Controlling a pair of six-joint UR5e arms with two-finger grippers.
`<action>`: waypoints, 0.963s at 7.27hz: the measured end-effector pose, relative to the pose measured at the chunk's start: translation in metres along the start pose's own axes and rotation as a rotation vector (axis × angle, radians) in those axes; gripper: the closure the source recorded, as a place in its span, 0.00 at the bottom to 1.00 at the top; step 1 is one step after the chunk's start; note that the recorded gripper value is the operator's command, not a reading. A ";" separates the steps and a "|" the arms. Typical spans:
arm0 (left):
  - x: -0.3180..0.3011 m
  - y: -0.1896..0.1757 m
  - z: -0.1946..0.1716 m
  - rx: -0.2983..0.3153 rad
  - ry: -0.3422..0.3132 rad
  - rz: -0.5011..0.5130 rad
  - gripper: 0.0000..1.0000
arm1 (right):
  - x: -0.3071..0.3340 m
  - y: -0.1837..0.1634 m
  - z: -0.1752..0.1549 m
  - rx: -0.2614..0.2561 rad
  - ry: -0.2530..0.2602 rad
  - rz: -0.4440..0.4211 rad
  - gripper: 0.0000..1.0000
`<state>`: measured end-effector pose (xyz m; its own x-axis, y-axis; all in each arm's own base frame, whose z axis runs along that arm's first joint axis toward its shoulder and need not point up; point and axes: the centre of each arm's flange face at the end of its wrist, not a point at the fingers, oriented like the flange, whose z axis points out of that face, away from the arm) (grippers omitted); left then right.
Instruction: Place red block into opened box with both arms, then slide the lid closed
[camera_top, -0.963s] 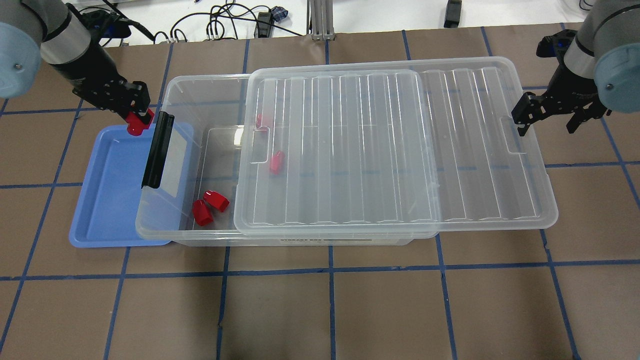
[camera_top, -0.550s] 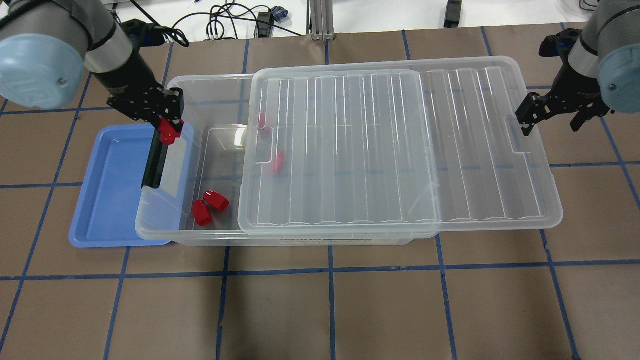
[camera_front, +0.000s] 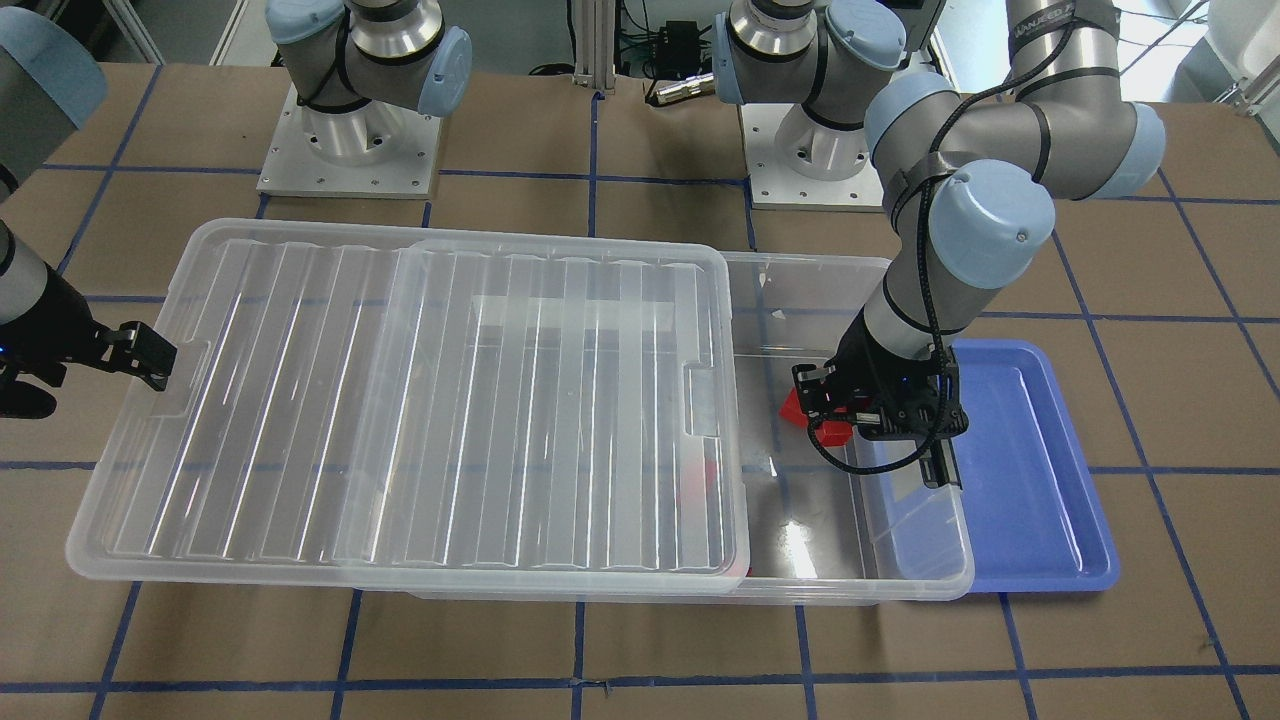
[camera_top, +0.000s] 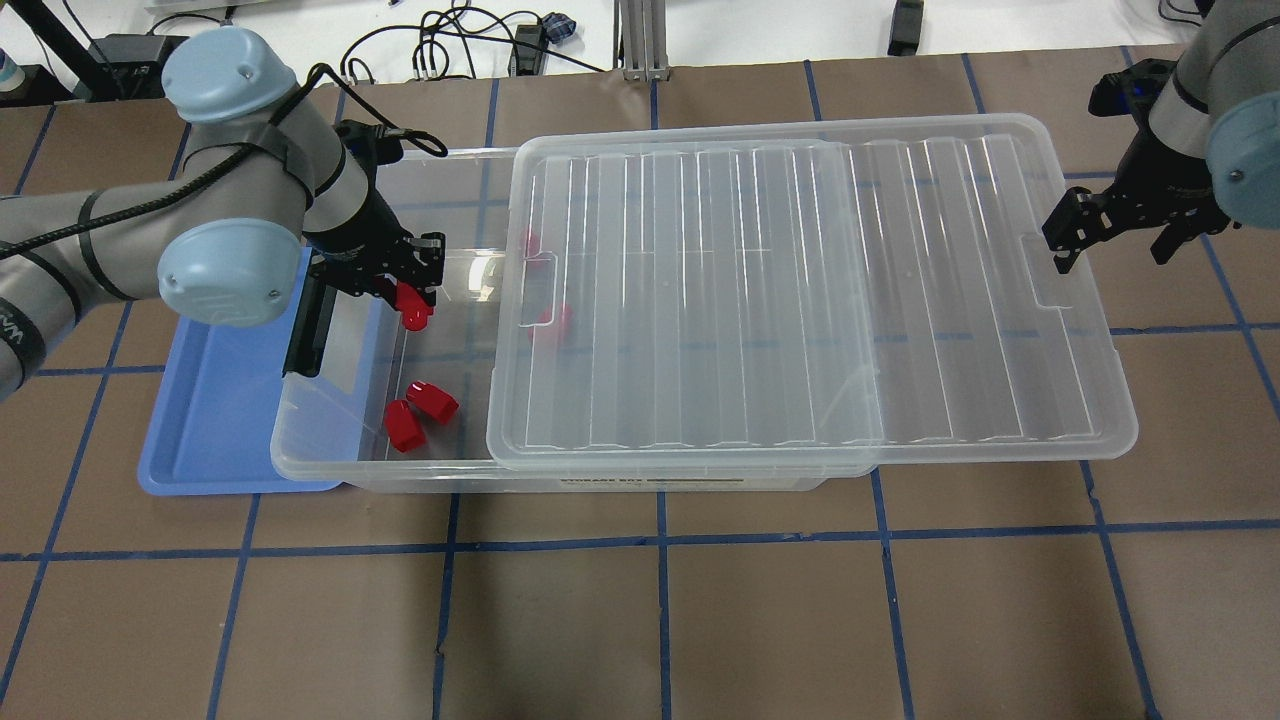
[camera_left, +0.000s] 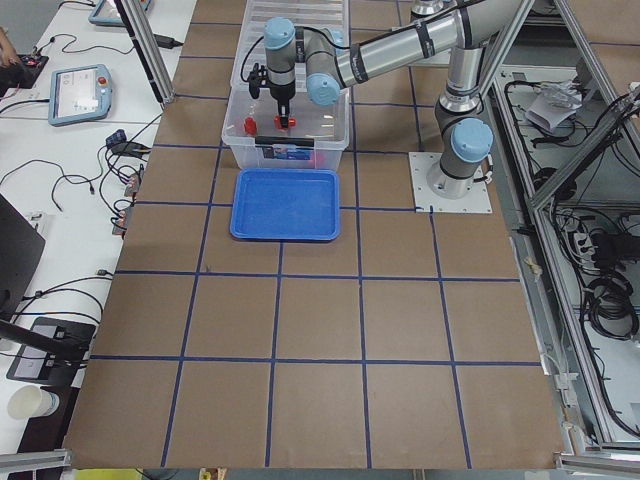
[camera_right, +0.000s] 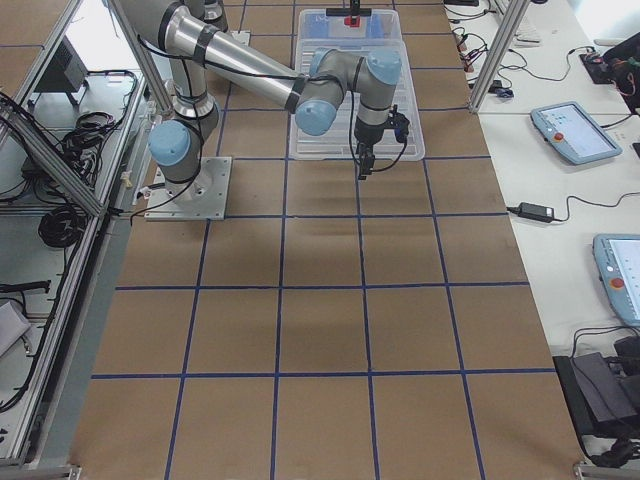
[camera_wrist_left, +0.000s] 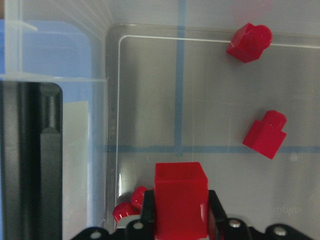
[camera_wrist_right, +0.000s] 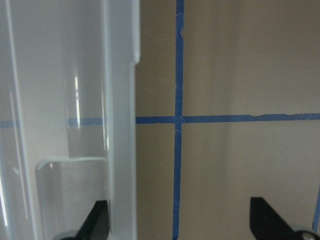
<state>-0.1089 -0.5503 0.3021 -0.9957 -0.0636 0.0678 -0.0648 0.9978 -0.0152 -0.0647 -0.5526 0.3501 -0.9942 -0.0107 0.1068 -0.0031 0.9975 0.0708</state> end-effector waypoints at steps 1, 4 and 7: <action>0.004 0.002 0.011 0.003 0.013 0.007 0.87 | 0.001 0.000 -0.001 0.001 0.002 0.001 0.00; 0.014 0.004 0.037 -0.001 0.026 0.035 0.87 | 0.001 0.003 -0.026 0.042 0.010 0.019 0.00; 0.010 0.003 0.059 -0.037 0.023 0.075 0.87 | -0.001 0.015 -0.083 0.114 0.028 0.028 0.00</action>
<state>-0.1225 -0.5495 0.2443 -0.9958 0.0115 0.0909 0.0130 0.9998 0.0162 -0.0549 -0.5433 0.4337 -0.9908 0.0168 0.1346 0.0108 0.9989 -0.0452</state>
